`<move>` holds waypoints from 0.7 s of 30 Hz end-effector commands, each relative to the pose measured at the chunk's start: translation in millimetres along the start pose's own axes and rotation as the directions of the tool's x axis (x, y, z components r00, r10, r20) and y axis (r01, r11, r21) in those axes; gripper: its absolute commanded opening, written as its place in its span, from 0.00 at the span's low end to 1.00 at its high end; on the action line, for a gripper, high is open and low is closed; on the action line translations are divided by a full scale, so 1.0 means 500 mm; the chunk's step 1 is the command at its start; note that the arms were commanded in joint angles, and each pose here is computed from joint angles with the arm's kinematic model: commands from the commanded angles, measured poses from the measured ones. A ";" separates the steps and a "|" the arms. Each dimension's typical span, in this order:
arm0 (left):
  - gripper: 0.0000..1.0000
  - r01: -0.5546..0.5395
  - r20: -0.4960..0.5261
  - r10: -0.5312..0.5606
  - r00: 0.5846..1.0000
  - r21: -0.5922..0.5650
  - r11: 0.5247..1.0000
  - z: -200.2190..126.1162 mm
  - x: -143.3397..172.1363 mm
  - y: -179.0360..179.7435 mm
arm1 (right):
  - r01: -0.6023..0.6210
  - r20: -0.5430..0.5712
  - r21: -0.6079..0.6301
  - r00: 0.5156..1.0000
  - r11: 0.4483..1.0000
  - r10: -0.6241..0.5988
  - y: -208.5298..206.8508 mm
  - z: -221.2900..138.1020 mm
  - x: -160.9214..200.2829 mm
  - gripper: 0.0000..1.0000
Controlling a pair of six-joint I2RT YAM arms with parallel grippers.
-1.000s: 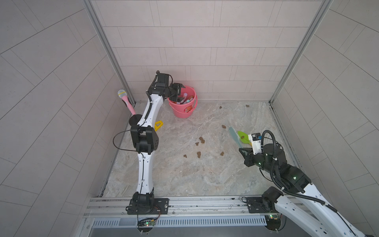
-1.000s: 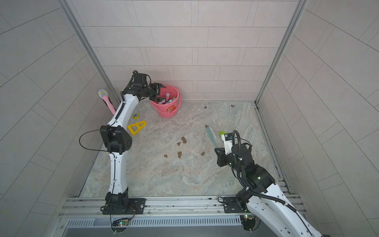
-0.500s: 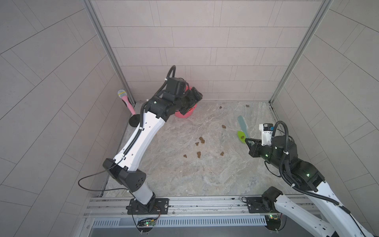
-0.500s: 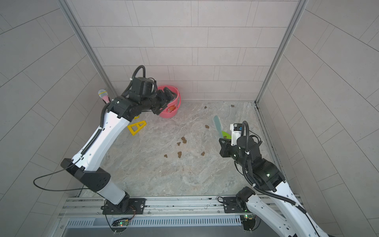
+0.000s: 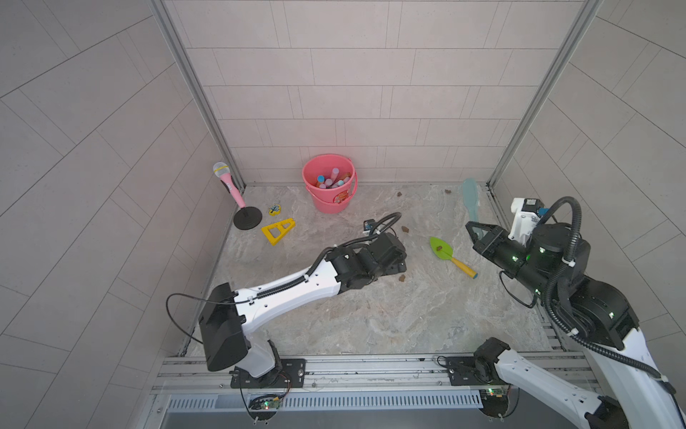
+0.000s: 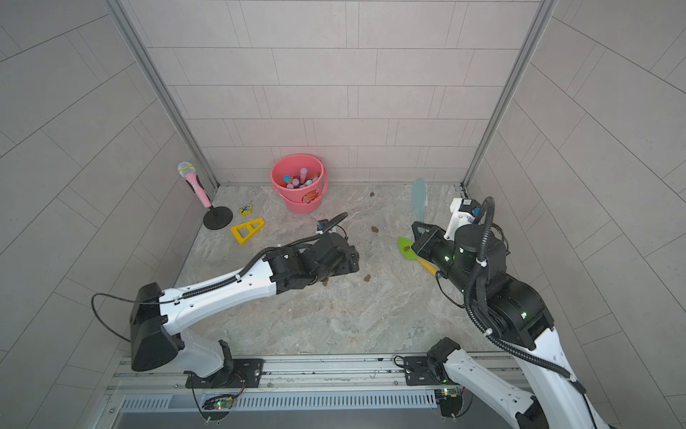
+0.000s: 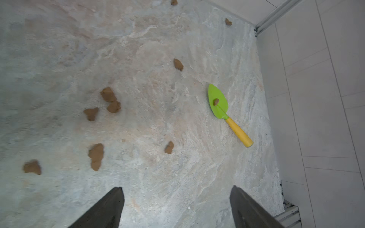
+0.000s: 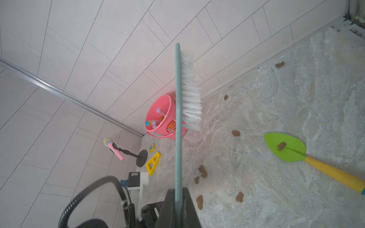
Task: Brush the soil off the hand trowel and place it into the bucket
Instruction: Pick up the hand trowel from the center of the board.
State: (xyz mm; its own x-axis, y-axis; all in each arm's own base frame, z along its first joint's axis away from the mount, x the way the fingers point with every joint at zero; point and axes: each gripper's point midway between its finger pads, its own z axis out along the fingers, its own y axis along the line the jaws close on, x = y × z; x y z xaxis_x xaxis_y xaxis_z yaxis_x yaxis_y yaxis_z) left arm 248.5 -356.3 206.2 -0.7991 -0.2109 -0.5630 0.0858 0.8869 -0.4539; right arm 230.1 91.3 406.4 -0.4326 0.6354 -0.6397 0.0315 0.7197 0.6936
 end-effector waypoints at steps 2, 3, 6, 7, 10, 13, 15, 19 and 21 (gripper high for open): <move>0.89 0.017 0.043 -0.017 0.999 -0.003 1.000 0.100 0.075 -0.071 | -0.113 0.008 0.083 0.994 0.990 0.112 -0.030 0.004 0.002 0.00; 0.88 0.009 0.016 -0.009 1.000 0.003 1.000 0.123 0.097 -0.094 | -0.126 0.013 0.076 0.992 0.989 0.126 -0.027 0.004 0.000 0.00; 0.87 -0.007 -0.064 0.008 0.998 0.012 1.000 0.198 0.156 -0.165 | -0.175 0.024 0.069 0.985 0.982 0.174 -0.026 0.001 -0.003 0.00; 0.86 -0.009 -0.089 0.010 0.996 0.016 1.000 0.221 0.169 -0.187 | -0.194 0.024 0.068 0.981 0.979 0.193 -0.029 0.000 0.000 0.00; 0.85 -0.028 -0.091 0.029 0.995 0.014 1.000 0.281 0.184 -0.230 | -0.251 0.023 0.072 0.968 0.965 0.250 -0.047 0.004 0.017 0.00; 0.85 -0.040 -0.049 0.040 0.998 0.000 0.999 0.335 0.180 -0.254 | -0.284 0.008 0.085 0.959 0.955 0.285 -0.070 0.020 0.043 0.00; 0.86 -0.047 -0.027 0.047 0.999 -0.013 0.999 0.374 0.181 -0.262 | -0.291 -0.016 0.093 0.956 0.952 0.294 -0.080 0.032 0.064 0.00; 0.89 -0.031 -0.002 0.031 1.000 0.016 0.999 0.437 0.179 -0.286 | -0.286 -0.054 0.105 0.955 0.952 0.293 -0.090 0.045 0.089 0.00; 0.91 -0.010 -0.003 0.010 1.000 0.036 0.999 0.462 0.180 -0.295 | -0.282 -0.057 0.107 0.956 0.953 0.289 -0.096 0.044 0.094 0.00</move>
State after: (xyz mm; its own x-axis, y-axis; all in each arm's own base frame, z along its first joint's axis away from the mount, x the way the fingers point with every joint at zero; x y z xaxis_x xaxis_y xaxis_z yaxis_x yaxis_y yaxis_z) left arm 287.2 -603.9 73.5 -0.8121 -0.1883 -0.5523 0.1361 0.8593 -0.4931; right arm 228.1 91.0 332.2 -0.4651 0.7794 -0.4197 0.2563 0.5724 0.7789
